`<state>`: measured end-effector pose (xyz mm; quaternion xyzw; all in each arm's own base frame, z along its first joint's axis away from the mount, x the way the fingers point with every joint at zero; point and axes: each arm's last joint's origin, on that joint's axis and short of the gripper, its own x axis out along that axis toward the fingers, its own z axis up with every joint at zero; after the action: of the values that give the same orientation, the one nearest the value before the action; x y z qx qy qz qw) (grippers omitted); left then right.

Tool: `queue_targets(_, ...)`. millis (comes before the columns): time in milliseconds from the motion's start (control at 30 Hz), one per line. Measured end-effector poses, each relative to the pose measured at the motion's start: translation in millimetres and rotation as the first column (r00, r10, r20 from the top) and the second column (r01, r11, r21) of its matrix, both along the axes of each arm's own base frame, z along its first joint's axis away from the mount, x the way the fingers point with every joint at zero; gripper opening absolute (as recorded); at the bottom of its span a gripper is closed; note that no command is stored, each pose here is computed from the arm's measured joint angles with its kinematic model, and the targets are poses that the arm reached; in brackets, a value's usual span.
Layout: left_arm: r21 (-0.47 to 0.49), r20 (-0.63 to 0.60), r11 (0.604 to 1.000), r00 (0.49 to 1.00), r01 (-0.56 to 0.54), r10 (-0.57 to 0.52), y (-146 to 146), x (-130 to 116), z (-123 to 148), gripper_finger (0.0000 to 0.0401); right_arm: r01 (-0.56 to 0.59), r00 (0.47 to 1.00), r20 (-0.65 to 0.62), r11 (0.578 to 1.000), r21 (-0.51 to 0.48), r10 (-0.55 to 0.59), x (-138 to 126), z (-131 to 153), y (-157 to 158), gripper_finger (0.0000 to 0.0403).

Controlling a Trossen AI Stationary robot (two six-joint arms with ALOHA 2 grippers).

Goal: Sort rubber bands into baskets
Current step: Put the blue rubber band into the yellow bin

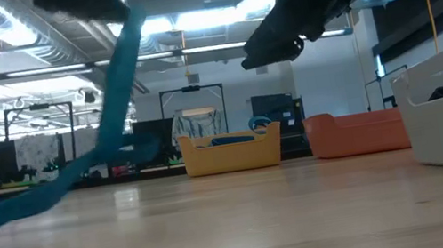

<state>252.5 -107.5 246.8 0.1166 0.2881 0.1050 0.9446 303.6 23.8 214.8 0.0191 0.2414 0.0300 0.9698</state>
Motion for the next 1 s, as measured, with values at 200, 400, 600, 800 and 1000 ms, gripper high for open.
queue_targets(200, 0.033, 0.128, 0.999, 0.991, 0.042, -0.046, 0, 10, 13, 0.001, -0.093, 0.993, 0.073, 0.995, 0.046, 0.089, 3, 6, 3, 0.0304)
queue_targets(400, 0.058, 0.195, 0.998, 0.98, 0.021, -0.032, 10, 19, 21, 0.0003, -0.117, 0.983, 0.148, 0.992, 0.046, 0.109, 5, 13, 4, 0.0324)
queue_targets(600, 0.023, 0.202, 0.996, 0.975, 0.087, -0.09, 13, 27, 17, 0.0009, -0.176, 0.966, 0.201, 0.983, 0.059, 0.161, 16, 6, 7, 0.0325)
queue_targets(800, 0.043, 0.183, 0.997, 0.981, 0.063, -0.069, 15, 35, 7, 0.0004, -0.218, 0.958, 0.207, 0.974, 0.069, 0.2, 26, -10, 9, 0.0321)
queue_targets(1000, 0.052, 0.212, 0.997, 0.975, 0.063, -0.072, 13, 37, 9, 0.0006, -0.193, 0.971, 0.156, 0.979, 0.063, 0.182, 31, -24, 8, 0.0321)
